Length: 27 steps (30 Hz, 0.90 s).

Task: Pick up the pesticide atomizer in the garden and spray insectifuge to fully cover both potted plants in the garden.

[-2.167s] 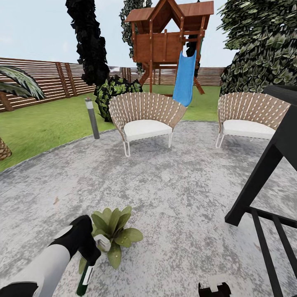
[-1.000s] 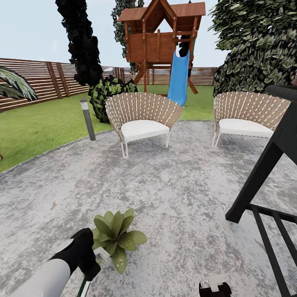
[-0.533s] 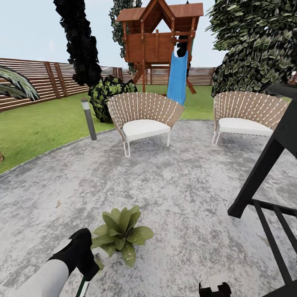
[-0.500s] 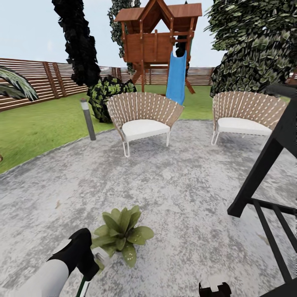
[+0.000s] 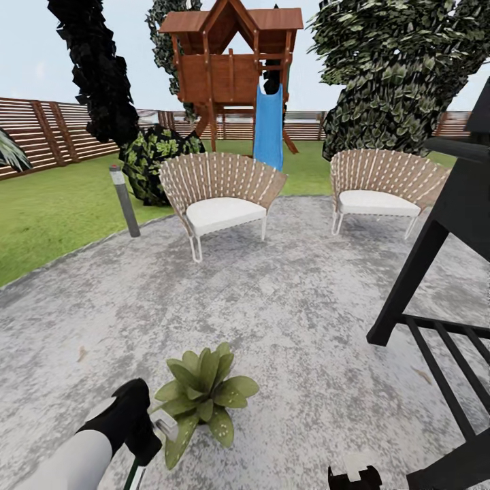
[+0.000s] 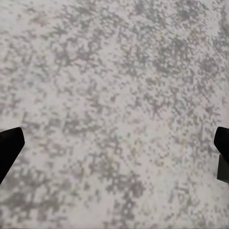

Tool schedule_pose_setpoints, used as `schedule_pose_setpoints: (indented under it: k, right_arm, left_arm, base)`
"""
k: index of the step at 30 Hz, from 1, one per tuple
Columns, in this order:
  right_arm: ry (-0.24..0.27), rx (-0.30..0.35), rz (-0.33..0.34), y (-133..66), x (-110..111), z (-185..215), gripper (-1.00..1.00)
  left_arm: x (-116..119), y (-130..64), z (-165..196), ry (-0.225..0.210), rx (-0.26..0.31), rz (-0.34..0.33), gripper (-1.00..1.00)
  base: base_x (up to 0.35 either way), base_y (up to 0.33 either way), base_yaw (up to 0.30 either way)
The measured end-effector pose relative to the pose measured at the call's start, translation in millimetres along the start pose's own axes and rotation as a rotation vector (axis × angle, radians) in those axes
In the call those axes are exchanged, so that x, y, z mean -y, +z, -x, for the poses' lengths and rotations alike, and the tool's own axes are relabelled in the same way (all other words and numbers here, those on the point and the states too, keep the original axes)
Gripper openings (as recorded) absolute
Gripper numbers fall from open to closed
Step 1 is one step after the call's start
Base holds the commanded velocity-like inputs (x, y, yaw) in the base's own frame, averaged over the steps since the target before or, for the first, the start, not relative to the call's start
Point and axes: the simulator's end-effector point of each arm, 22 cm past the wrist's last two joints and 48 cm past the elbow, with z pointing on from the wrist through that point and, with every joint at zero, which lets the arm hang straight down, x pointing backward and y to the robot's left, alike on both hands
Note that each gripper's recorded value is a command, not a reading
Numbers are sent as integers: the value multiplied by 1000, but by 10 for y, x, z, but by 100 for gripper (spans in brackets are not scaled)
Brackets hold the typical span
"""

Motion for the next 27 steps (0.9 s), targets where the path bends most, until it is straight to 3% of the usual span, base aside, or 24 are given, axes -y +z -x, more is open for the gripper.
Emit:
schedule_pose_setpoints:
  k: [8,18,21,22,24,27]
  right_arm:
    - [0,0,0,1,-1,-1,100]
    - [0,0,1,-1,-2,-1,100]
    - [0,0,0,0,3,-2,100]
    - [0,0,-1,0,5,-1,100]
    - [0,0,-2,1,10,-1,100]
    - [-1,0,-1,0,11,-3,100]
  left_arm:
    - [-136,37,-182,-21,-16,9,-100]
    - [-12,-20,-6,-1,9,-7,-100]
    - [249,-56,160,26,25,-67,-100]
    - [378,-119,274,57,29,-91,-100]
    - [386,-336,497,114,41,-79,-100]
    - [390,-608,706,143,65,-100,-100]
  base:
    - [-36,69,-2]
    - [-38,284,-173]
    - [0,132,-16]
    - [0,25,-3]
    - [0,10,-1]
    - [0,3,0]
